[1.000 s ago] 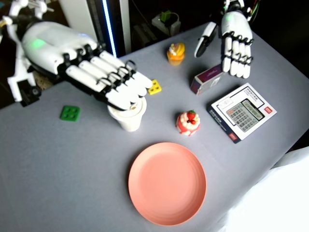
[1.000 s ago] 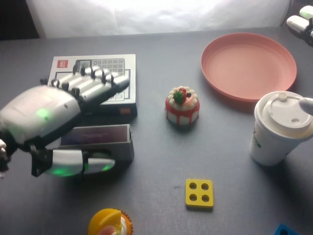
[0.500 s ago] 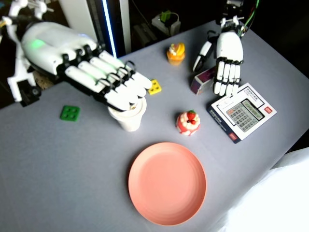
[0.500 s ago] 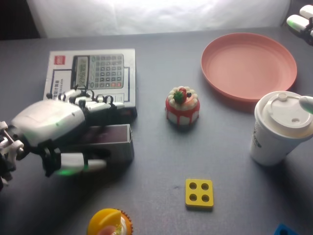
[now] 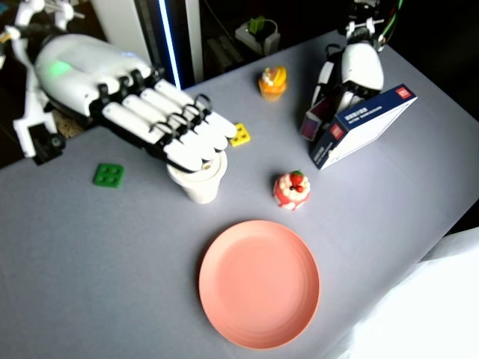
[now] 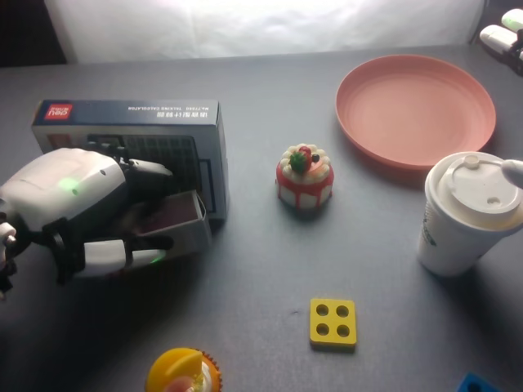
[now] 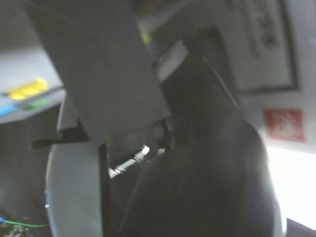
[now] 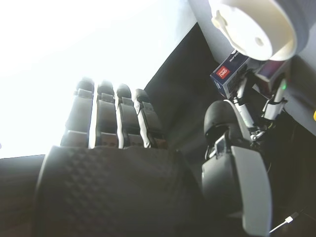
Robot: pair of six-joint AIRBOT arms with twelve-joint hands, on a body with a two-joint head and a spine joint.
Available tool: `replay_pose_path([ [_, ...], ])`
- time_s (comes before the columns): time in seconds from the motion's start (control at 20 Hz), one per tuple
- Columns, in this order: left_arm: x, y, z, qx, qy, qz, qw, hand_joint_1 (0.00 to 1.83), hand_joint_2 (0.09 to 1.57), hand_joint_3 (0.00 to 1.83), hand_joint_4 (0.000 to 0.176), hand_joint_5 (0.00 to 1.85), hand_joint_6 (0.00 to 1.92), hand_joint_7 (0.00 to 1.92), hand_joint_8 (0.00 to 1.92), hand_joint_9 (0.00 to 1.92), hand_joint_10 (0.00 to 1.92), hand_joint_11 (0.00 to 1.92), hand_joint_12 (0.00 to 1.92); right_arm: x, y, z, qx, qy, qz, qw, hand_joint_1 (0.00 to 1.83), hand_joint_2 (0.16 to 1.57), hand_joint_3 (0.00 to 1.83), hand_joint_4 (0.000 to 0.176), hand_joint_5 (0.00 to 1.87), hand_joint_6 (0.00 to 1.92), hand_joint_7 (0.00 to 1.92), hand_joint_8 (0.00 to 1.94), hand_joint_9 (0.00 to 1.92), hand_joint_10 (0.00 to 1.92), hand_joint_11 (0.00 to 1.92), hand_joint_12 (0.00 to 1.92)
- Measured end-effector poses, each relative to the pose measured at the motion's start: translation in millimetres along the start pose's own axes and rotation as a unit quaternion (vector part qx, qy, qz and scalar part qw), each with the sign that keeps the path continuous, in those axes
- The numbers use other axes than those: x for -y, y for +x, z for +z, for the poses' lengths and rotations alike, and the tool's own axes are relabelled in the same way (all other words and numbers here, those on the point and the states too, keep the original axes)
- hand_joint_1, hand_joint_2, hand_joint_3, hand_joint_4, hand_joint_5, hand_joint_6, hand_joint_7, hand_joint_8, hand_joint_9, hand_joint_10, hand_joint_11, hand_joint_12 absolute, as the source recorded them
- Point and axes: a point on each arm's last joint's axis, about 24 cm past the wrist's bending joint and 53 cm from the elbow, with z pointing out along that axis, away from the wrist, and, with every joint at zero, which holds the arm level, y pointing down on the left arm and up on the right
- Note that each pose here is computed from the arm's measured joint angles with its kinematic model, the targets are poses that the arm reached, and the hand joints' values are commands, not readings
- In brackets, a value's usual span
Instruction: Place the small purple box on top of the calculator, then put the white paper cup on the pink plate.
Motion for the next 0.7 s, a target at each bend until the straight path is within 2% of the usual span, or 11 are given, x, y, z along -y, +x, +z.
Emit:
replay_pose_path([
  [0.05, 1.3, -1.5, -0.2, 0.003, 0.003, 0.0, 1.0, 1.11, 1.21, 0.0, 0.0, 0.81, 1.23, 0.87, 1.62, 1.01, 1.89, 1.1, 1.92, 0.1, -0.2, 0.0, 0.0, 0.0, 0.0, 1.0, 0.13, 1.29, 0.01, 0.0, 0.0, 0.0, 0.0, 0.0, 0.0, 0.0, 0.0, 0.0],
  [0.1, 3.3, -3.1, -0.9, 0.005, 0.005, -0.001, 1.0, 1.11, 1.21, 0.0, 0.0, 0.81, 1.22, 0.89, 1.55, 1.01, 1.87, 1.1, 1.92, 0.0, -0.2, 0.0, 0.0, 0.0, 0.0, 1.0, 0.12, 1.3, 0.01, 0.0, 0.0, 0.0, 0.0, 0.0, 0.0, 0.0, 0.0, 0.0],
  [0.15, 5.4, -4.2, -1.1, 0.007, 0.009, 0.001, 0.9999, 1.2, 1.22, 0.0, 0.0, 0.78, 1.07, 0.85, 1.52, 0.99, 1.76, 1.04, 1.92, 0.0, -0.1, 0.0, 0.0, 0.0, 0.0, 1.0, 0.13, 1.3, 0.01, 0.0, 0.0, 0.0, 0.0, 0.0, 0.0, 0.0, 0.0, 0.0],
  [0.2, 7.7, -6.1, -1.6, 0.011, 0.012, -0.001, 0.9999, 1.22, 1.21, 0.0, 0.0, 0.78, 1.03, 0.86, 1.48, 0.99, 1.68, 1.0, 1.92, 0.1, -0.1, 0.0, 0.0, 0.0, 0.0, 1.0, 0.14, 1.3, 0.01, 0.0, 0.0, 0.0, 0.0, 0.0, 0.0, 0.0, 0.0, 0.0],
  [0.25, 9.0, -6.8, -2.1, 0.012, 0.014, -0.002, 0.9998, 1.22, 1.2, 0.0, 0.0, 0.81, 1.16, 0.85, 1.33, 1.02, 1.68, 1.02, 1.92, 0.0, -0.2, 0.0, 0.0, 0.0, 0.0, 1.0, 0.13, 1.3, 0.01, 0.0, 0.0, 0.0, 0.0, 0.0, 0.0, 0.0, 0.0, 0.0],
  [0.45, 13.4, -13.2, -3.2, 0.021, 0.022, 0.0, 0.9995, 1.22, 1.2, 0.0, 0.0, 0.79, 1.23, 0.82, 1.33, 1.03, 1.82, 1.09, 1.92, 0.8, -0.3, 0.1, 0.001, 0.001, 0.0, 1.0, 0.13, 1.3, 0.01, 0.0, 0.0, 0.0, 0.0, 0.0, 0.0, 0.0, 0.0, 0.0],
  [0.5, 15.3, -15.6, -2.2, 0.024, 0.025, 0.0, 0.9994, 1.15, 1.18, 0.0, 0.0, 0.85, 1.16, 0.91, 1.52, 1.06, 1.87, 1.13, 1.92, 0.9, -0.4, 0.1, 0.001, 0.001, 0.0, 1.0, 0.15, 1.3, 0.01, 0.0, 0.0, 0.0, 0.0, 0.0, 0.0, 0.0, 0.0, 0.0],
  [0.55, 18.1, -18.8, -0.8, 0.029, 0.029, 0.0, 0.9992, 1.21, 1.2, 0.0, 0.0, 0.81, 1.21, 0.84, 1.37, 1.01, 1.87, 1.09, 1.92, 0.9, -0.5, 0.1, 0.001, 0.001, 0.0, 1.0, 0.14, 1.3, 0.01, 0.0, 0.0, 0.0, 0.0, 0.0, 0.0, 0.0, 0.0, 0.0],
  [0.6, 21.2, -24.6, 0.9, 0.037, 0.034, 0.0, 0.9987, 1.22, 1.22, 0.0, 0.0, 0.78, 1.06, 0.83, 1.5, 0.97, 1.75, 1.03, 1.92, 0.9, -0.2, 0.1, 0.001, 0.001, 0.0, 1.0, 0.13, 1.3, 0.01, 0.0, 0.0, 0.0, 0.0, 0.0, 0.0, 0.0, 0.0, 0.0],
  [0.65, 24.9, -32.7, 2.2, 0.047, 0.041, 0.002, 0.998, 1.21, 1.22, 0.0, 0.0, 0.77, 1.23, 0.8, 1.4, 0.98, 1.75, 1.04, 1.92, 0.6, 0.0, 0.2, 0.001, 0.001, 0.001, 1.0, 0.14, 1.3, 0.01, 0.0, 0.0, 0.0, 0.0, 0.0, 0.0, 0.0, 0.0, 0.0],
  [0.7, 26.4, -37.2, 2.7, 0.054, 0.044, 0.001, 0.9976, 1.21, 1.22, 0.0, 0.0, 0.76, 1.27, 0.79, 1.38, 1.0, 1.77, 1.07, 1.92, 0.8, 0.3, 0.3, 0.0, 0.001, 0.001, 1.0, 0.14, 1.3, 0.01, 0.0, 0.0, 0.0, 0.0, 0.0, 0.0, 0.0, 0.0, 0.0],
])
